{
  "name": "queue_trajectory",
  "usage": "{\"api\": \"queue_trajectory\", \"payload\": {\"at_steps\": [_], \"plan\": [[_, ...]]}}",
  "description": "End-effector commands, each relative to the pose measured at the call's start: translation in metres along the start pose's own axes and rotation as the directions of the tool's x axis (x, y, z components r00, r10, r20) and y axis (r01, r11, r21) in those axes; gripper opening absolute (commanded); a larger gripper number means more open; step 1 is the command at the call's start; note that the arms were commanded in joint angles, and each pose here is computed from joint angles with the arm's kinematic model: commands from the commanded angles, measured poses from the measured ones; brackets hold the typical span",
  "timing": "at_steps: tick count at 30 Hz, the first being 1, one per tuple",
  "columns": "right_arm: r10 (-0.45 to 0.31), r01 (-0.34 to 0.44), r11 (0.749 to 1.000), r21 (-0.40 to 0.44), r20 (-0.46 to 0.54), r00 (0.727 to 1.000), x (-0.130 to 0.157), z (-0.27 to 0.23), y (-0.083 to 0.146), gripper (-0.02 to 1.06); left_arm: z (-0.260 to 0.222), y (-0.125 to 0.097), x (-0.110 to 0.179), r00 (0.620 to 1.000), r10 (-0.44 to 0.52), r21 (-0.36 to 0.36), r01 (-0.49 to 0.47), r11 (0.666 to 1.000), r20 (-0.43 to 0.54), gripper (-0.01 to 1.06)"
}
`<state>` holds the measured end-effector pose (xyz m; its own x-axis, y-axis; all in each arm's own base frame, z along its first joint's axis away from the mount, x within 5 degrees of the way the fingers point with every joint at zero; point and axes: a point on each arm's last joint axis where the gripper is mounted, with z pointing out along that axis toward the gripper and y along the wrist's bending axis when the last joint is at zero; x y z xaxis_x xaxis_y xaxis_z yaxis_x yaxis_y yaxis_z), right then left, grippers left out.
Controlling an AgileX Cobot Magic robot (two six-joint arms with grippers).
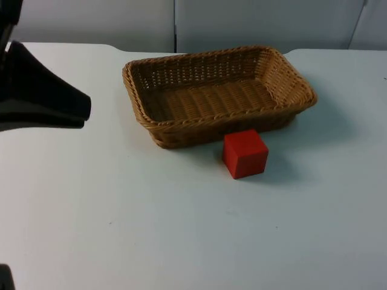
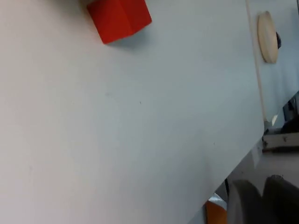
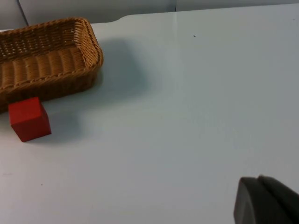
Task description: Pick up the basket with the left hand and place the cube into the basket with the right hand.
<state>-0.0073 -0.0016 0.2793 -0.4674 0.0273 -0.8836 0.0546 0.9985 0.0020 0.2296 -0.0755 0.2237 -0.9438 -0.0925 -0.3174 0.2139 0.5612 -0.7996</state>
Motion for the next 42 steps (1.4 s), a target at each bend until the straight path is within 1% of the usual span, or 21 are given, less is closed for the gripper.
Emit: {"api": "queue_trajectory", "payload": {"at_steps": [1,3,5,7,8,11,15,17,19,20,23,24,25,26,29,34,36,37,38,39,42], "plan": [[-0.001,0.001,1.000,0.004,0.004,1.000,0.001,0.001,0.000,0.00,0.001,-0.002,-0.012,0.999,-0.012,0.020,0.011,1.000,0.033,0.14],[-0.001,0.001,1.000,0.004,0.004,1.000,0.001,0.001,0.000,0.00,0.002,-0.001,-0.023,0.999,0.000,0.009,0.000,1.000,0.054,0.14],[-0.001,0.001,1.000,0.004,0.004,1.000,0.001,0.001,0.000,0.00,0.002,0.001,-0.032,0.996,0.008,-0.024,-0.006,1.000,0.088,0.14],[-0.001,0.001,1.000,0.004,0.004,1.000,0.001,0.001,0.000,0.00,0.003,0.006,-0.043,0.990,0.017,-0.081,-0.006,0.997,0.138,0.14],[-0.001,0.001,1.000,0.004,0.004,1.000,0.001,0.001,0.000,0.00,0.003,0.006,-0.043,0.990,0.017,-0.081,-0.006,0.997,0.138,0.14],[-0.001,0.001,1.000,0.004,0.004,1.000,0.001,0.001,0.000,0.00,0.005,0.014,-0.056,0.983,0.020,-0.140,0.006,0.990,0.185,0.14],[-0.001,0.001,1.000,0.004,0.004,1.000,0.001,0.001,0.000,0.00,0.013,0.022,-0.067,0.987,0.001,-0.127,0.020,0.992,0.163,0.14],[-0.001,0.001,1.000,0.004,0.004,1.000,0.001,0.001,0.000,0.00,0.019,0.027,-0.073,0.991,-0.019,-0.098,0.032,0.995,0.130,0.15],[-0.001,0.001,1.000,0.004,0.004,1.000,0.001,0.001,0.000,0.00,0.028,0.033,-0.076,0.995,-0.050,-0.067,0.056,0.996,0.088,0.27],[-0.001,0.001,1.000,0.004,0.004,1.000,0.001,0.001,0.000,0.00,0.028,0.033,-0.076,0.995,-0.050,-0.067,0.056,0.996,0.088,0.27],[-0.001,0.001,1.000,0.004,0.004,1.000,0.001,0.001,0.000,0.00,0.045,0.043,-0.079,0.991,-0.126,-0.069,0.129,0.989,0.044,0.63],[-0.001,0.001,1.000,0.004,0.004,1.000,0.001,0.001,0.000,0.00,0.045,0.043,-0.079,0.991,-0.126,-0.069,0.129,0.989,0.044,0.63],[-0.001,0.001,1.000,0.004,0.004,1.000,0.001,0.001,0.000,0.00,0.050,0.046,-0.081,0.987,-0.151,-0.076,0.154,0.985,0.048,0.70],[-0.001,0.001,1.000,0.004,0.004,1.000,0.001,0.001,0.000,0.00,0.052,0.048,-0.084,0.985,-0.164,-0.076,0.168,0.983,0.051,0.73],[-0.001,0.001,1.000,0.004,0.004,1.000,0.001,0.001,0.000,0.00,0.060,0.054,-0.089,0.983,-0.175,-0.080,0.179,0.981,0.047,0.72],[-0.001,0.001,1.000,0.004,0.004,1.000,0.001,0.001,0.000,0.00,0.071,0.058,-0.101,0.989,-0.135,-0.106,0.141,0.984,0.061,0.69],[-0.001,0.001,1.000,0.004,0.004,1.000,0.001,0.001,0.000,0.00,0.078,0.063,-0.107,0.992,-0.100,-0.156,0.110,0.982,0.074,0.69],[-0.001,0.001,1.000,0.004,0.004,1.000,0.001,0.001,0.000,0.00,0.083,0.066,-0.112,0.995,-0.061,-0.200,0.075,0.977,0.079,0.69],[-0.001,0.001,1.000,0.004,0.004,1.000,0.001,0.001,0.000,0.00,0.083,0.066,-0.112,0.995,-0.061,-0.200,0.075,0.977,0.079,0.69],[-0.001,0.001,1.000,0.004,0.004,1.000,0.001,0.001,0.000,0.00,0.086,0.068,-0.114,0.996,-0.039,-0.228,0.057,0.972,0.081,0.69],[-0.001,0.001,1.000,0.004,0.004,1.000,0.001,0.001,0.000,0.00,0.093,0.073,-0.122,0.995,-0.013,-0.267,0.040,0.963,0.102,0.69]]}}
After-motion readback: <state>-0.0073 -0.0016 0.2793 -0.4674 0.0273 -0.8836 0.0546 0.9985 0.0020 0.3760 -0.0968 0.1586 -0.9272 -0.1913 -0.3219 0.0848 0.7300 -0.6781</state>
